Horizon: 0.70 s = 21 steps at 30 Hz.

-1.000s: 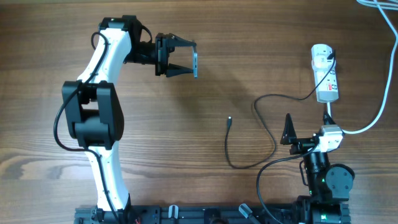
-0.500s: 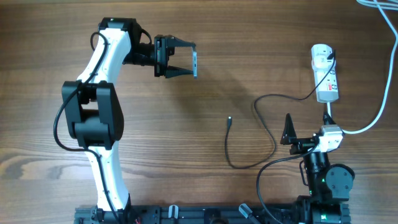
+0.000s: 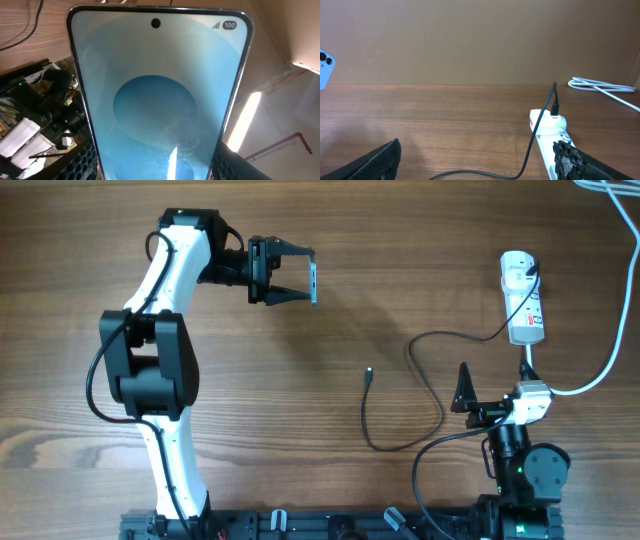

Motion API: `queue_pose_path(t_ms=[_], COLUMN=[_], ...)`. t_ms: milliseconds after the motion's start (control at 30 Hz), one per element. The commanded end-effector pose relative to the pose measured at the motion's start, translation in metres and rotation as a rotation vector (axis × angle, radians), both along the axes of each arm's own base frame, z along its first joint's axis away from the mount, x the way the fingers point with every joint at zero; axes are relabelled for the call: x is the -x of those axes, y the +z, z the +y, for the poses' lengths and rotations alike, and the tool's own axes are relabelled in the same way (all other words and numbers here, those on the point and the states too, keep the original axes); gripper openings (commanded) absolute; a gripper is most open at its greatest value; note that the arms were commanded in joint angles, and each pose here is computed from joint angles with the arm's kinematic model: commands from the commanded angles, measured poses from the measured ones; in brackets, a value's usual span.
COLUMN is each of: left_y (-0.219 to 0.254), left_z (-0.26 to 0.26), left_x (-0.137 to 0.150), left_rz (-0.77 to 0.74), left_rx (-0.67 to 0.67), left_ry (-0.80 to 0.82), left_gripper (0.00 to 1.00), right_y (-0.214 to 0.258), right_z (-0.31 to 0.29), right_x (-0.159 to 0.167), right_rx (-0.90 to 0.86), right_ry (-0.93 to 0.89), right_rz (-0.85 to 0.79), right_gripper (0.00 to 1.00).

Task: Plug charger to phone and switch on socket
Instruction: 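Raise the phone upright and hold it up with the left gripper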

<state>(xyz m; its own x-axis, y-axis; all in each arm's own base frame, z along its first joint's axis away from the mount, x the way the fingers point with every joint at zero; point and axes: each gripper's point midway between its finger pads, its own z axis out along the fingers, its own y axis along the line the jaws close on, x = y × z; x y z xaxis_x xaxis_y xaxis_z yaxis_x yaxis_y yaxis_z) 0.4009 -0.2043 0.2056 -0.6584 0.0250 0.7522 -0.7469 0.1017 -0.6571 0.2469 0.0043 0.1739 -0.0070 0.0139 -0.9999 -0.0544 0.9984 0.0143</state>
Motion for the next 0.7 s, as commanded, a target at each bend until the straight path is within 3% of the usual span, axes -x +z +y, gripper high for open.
queue_pose_path(t_ms=[0,667], left_y=[0.0349,0.0352], left_z=[0.0016,0.0017], left_x=[0.0006,0.0017], left_rz=[-0.08,-0.064], left_rx=[0.061,0.06], left_ry=[0.017,0.017], left_gripper=[0.6,0.6], right_y=[0.0,0.0], right_z=[-0.0009,-0.0009], right_x=[-0.0003,-0.0003], right_rx=[0.011,0.011], right_ry=[-0.007,-0.007], right_rz=[-0.002,-0.002], right_gripper=[1.0,1.0])
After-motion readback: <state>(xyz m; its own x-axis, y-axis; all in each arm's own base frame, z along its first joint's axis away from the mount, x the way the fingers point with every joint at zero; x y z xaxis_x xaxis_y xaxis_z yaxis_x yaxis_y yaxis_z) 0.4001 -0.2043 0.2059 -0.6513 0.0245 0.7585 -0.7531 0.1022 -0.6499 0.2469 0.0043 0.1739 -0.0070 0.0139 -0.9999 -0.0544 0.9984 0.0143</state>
